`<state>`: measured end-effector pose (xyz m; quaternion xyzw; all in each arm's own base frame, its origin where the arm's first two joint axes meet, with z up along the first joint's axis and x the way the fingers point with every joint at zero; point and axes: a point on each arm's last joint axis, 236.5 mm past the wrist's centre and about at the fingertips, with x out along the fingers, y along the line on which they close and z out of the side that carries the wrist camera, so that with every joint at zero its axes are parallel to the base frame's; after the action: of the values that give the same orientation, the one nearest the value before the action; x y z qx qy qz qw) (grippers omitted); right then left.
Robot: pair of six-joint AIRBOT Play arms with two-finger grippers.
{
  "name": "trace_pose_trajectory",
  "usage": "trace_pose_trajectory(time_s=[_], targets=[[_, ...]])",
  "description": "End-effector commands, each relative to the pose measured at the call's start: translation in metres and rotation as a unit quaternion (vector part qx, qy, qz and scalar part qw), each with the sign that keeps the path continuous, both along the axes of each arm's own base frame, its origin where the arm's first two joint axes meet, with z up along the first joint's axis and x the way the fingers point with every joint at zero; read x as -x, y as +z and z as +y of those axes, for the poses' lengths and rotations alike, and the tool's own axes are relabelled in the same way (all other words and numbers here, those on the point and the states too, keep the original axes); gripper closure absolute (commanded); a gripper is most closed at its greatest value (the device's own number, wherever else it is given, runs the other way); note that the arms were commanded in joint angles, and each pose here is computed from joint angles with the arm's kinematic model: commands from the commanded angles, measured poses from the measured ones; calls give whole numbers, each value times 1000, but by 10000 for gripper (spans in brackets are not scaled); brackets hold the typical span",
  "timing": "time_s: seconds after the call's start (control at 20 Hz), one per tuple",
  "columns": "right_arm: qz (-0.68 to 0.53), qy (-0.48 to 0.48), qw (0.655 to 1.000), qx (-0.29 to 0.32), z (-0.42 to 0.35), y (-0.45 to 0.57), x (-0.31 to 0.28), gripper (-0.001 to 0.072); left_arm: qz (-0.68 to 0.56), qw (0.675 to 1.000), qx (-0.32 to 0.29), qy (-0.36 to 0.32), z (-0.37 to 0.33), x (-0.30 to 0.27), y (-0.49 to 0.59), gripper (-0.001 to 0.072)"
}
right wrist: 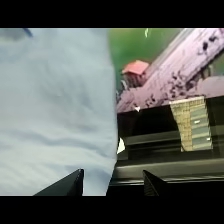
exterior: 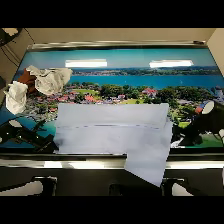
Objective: Fold the shirts.
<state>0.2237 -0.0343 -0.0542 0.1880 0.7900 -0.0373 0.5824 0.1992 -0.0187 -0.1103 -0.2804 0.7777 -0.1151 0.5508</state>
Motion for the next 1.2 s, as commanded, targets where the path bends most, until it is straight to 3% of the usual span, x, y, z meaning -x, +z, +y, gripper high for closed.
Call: trace_pose_trajectory(time_s=[0.0, 0.65, 0.7, 0.8, 1.0, 1.15], targets=[[-1, 17, 997, -73, 43, -22, 43, 228, -14, 1000, 3, -4, -1, -3, -1, 677], [30, -15, 996, -85, 62, -50, 82, 261, -13, 1000, 4, -4, -1, -3, -1, 677], [26, -18, 996, -82, 62, -54, 82, 326, -13, 1000, 4, -4, -1, -3, -1, 677], [1, -27, 997, -75, 60, -59, 71, 657, -11, 1000, 5, -4, -1, -2, 0, 677], [-63, -8, 995, -74, 55, -35, 36, 658, -40, 998, 30, -36, -2, -15, 27, 679], [-161, -16, 986, -48, 38, 15, -27, 660, -134, 991, 13, 6, 4, -73, 69, 681]])
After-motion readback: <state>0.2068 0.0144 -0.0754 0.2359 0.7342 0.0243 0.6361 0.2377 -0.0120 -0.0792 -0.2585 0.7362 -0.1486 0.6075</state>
